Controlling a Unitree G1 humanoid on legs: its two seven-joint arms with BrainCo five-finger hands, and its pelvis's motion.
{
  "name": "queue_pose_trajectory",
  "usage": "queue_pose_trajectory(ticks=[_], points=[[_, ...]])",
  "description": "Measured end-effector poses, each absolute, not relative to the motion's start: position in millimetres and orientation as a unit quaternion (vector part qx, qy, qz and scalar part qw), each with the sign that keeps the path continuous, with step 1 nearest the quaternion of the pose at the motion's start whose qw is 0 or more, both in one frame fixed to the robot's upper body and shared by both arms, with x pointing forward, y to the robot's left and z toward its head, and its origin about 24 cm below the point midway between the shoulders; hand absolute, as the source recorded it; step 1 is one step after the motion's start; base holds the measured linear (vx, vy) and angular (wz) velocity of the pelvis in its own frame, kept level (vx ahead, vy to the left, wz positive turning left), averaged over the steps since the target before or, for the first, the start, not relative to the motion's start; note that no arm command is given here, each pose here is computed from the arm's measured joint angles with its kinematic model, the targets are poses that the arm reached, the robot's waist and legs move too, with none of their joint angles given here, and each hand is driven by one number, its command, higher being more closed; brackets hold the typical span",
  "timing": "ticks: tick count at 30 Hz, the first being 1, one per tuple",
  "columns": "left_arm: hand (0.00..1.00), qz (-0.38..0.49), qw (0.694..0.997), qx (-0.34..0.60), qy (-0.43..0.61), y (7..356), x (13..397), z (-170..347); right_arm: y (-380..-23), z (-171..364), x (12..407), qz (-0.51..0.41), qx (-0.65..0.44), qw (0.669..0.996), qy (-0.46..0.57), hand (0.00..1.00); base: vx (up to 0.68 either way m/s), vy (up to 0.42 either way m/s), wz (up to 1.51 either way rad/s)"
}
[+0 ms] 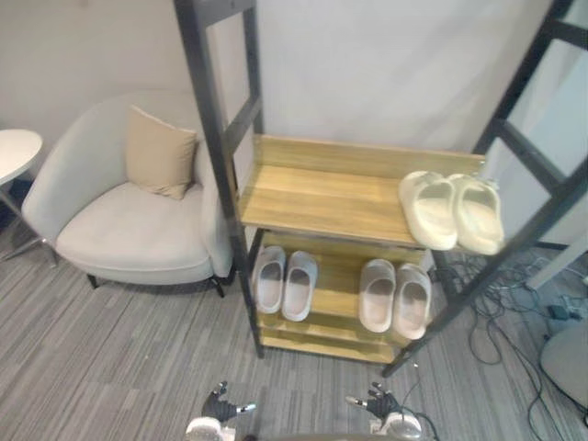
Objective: Organize the slippers on the shoe rack
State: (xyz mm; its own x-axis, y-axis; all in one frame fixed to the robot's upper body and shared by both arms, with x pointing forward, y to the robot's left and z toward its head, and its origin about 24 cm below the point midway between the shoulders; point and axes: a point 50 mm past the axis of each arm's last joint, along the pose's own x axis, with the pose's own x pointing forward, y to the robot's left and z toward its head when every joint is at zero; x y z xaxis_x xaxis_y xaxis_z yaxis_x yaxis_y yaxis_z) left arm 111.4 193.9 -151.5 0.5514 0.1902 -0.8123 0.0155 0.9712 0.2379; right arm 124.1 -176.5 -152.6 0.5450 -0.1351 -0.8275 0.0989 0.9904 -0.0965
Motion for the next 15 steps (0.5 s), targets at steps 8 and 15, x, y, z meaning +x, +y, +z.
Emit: queue_pose_trajectory(ticks=[8,15], points=[[0.00,0.055,0.892,0.110,0.436,194,139,-142,-189,-150,121,-0.072,-0.016,0.886,0.457,0.00,0.08,-0.134,1.22],[0.00,0.039,0.897,0.072,0.435,165,141,-145,-185,-146,136,-0.073,-0.019,0.894,0.441,0.00,0.07,-0.139,0.83]])
